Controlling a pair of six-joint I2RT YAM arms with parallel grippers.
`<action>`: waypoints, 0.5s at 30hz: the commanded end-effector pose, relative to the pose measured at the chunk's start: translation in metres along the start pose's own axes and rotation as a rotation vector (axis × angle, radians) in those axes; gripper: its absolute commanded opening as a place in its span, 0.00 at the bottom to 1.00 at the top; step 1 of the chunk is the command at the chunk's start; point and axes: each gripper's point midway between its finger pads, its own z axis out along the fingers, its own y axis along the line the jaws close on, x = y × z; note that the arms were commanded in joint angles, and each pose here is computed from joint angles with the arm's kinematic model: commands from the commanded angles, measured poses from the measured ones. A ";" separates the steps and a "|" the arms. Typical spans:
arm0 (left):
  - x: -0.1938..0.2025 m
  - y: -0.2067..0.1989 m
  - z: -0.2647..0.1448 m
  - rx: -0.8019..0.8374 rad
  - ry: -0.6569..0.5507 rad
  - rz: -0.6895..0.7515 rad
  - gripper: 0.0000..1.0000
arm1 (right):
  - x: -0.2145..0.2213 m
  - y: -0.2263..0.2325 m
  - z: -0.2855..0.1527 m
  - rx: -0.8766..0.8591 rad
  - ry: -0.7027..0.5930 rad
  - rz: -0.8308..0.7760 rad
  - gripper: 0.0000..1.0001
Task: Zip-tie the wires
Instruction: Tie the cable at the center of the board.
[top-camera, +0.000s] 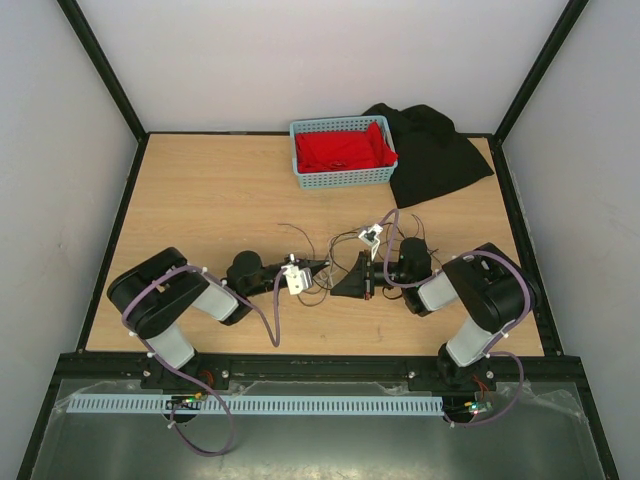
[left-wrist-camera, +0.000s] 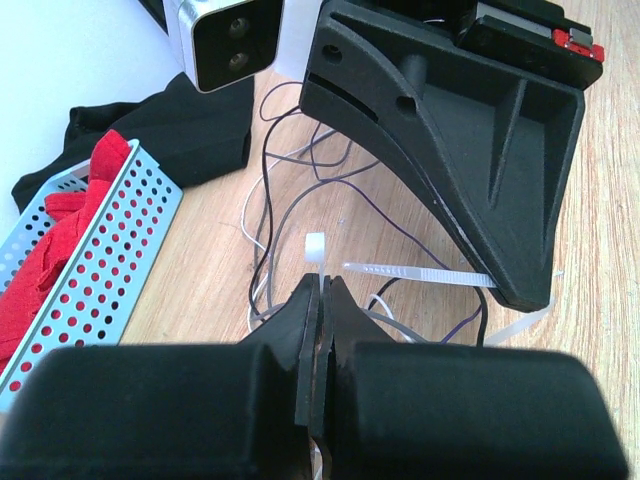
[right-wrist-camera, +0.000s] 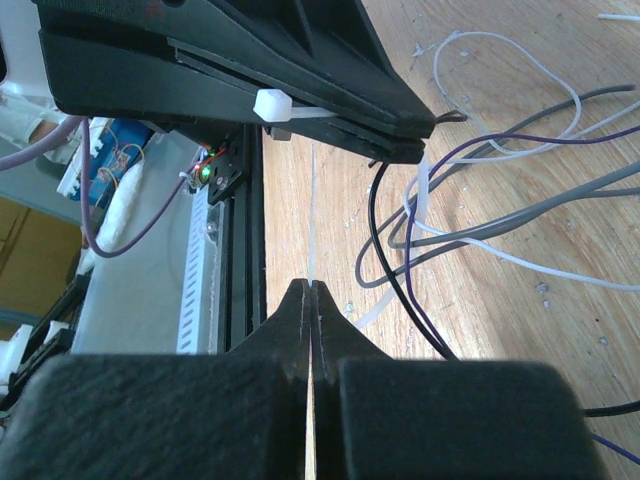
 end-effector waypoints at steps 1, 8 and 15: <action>-0.011 0.005 0.002 -0.012 -0.036 0.045 0.00 | -0.010 0.005 0.001 -0.021 -0.007 -0.056 0.00; -0.009 0.004 0.003 -0.012 -0.032 0.045 0.00 | -0.012 0.006 0.001 -0.016 -0.002 -0.069 0.00; -0.009 0.003 0.004 -0.009 -0.032 0.042 0.00 | -0.013 0.004 0.001 -0.004 0.009 -0.077 0.00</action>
